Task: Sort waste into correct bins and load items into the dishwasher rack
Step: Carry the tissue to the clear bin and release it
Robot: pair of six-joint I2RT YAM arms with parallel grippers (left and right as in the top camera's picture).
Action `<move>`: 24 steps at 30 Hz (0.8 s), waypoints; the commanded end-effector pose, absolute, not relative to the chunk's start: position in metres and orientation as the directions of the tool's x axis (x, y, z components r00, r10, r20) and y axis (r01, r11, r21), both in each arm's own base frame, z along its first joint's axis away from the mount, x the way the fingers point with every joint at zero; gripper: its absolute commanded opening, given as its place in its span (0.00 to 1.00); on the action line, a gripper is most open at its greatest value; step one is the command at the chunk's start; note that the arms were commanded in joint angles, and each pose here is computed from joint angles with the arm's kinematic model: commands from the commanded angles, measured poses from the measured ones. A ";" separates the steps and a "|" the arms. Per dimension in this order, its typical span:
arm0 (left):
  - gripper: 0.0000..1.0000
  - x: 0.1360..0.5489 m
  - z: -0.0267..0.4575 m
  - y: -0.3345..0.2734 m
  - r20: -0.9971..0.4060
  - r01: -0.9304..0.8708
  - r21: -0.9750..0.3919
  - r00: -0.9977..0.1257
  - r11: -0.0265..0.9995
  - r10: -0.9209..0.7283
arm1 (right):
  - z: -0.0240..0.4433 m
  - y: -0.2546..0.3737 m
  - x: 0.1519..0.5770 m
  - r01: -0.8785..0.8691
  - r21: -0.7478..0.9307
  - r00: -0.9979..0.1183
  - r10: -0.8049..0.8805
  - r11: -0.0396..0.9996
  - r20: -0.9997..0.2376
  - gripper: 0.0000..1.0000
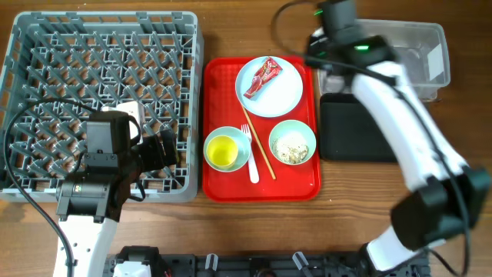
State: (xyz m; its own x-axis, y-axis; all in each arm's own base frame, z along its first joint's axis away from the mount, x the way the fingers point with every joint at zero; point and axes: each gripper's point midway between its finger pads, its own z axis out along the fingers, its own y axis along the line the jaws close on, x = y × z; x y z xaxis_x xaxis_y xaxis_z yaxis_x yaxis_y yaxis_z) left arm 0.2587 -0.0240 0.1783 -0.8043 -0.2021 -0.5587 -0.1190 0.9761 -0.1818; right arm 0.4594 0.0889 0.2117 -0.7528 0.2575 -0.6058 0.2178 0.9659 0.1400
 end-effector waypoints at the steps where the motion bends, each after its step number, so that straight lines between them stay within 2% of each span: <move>1: 1.00 0.261 0.184 -0.023 -0.572 -0.123 -0.177 -0.794 0.976 -0.204 | 0.208 0.032 0.465 0.396 0.129 -0.692 0.388 0.909 -0.608 0.13; 2: 1.00 0.261 0.184 -0.023 -0.572 -0.123 -0.177 -0.794 0.976 -0.204 | 0.206 0.023 0.467 0.408 0.139 -0.689 0.405 0.902 -0.601 0.26; 3: 1.00 0.261 0.184 -0.023 -0.572 -0.123 -0.177 -0.794 0.976 -0.204 | 0.206 0.019 0.471 0.408 0.160 -0.683 0.417 0.899 -0.600 0.52; 4: 1.00 0.261 0.184 -0.023 -0.572 -0.123 -0.177 -0.794 0.976 -0.204 | 0.208 0.018 0.474 0.402 0.187 -0.675 0.428 0.896 -0.601 0.74; 5: 1.00 0.261 0.184 -0.023 -0.572 -0.123 -0.177 -0.794 0.976 -0.204 | 0.210 0.019 0.477 0.390 0.209 -0.672 0.432 0.897 -0.602 0.89; 6: 1.00 0.261 0.184 -0.023 -0.572 -0.123 -0.177 -0.794 0.976 -0.204 | 0.212 0.026 0.481 0.354 0.235 -0.678 0.422 0.905 -0.602 0.92; 10: 1.00 0.261 0.184 -0.023 -0.572 -0.123 -0.177 -0.794 0.976 -0.204 | 0.221 0.087 0.484 0.161 0.418 -0.741 0.389 0.894 -0.547 0.91; 15: 1.00 0.261 0.184 -0.023 -0.572 -0.123 -0.177 -0.794 0.976 -0.204 | 0.225 0.146 0.474 0.108 0.345 -0.731 0.310 0.932 -0.608 0.91; 19: 1.00 0.261 0.184 -0.023 -0.572 -0.123 -0.177 -0.795 0.976 -0.204 | 0.226 0.175 0.466 0.137 0.363 -0.716 0.345 0.922 -0.606 0.89; 24: 1.00 0.258 0.182 -0.023 -0.560 -0.126 -0.175 -0.803 0.977 -0.204 | 0.221 0.203 0.478 0.123 0.370 -0.672 0.351 0.921 -0.652 0.90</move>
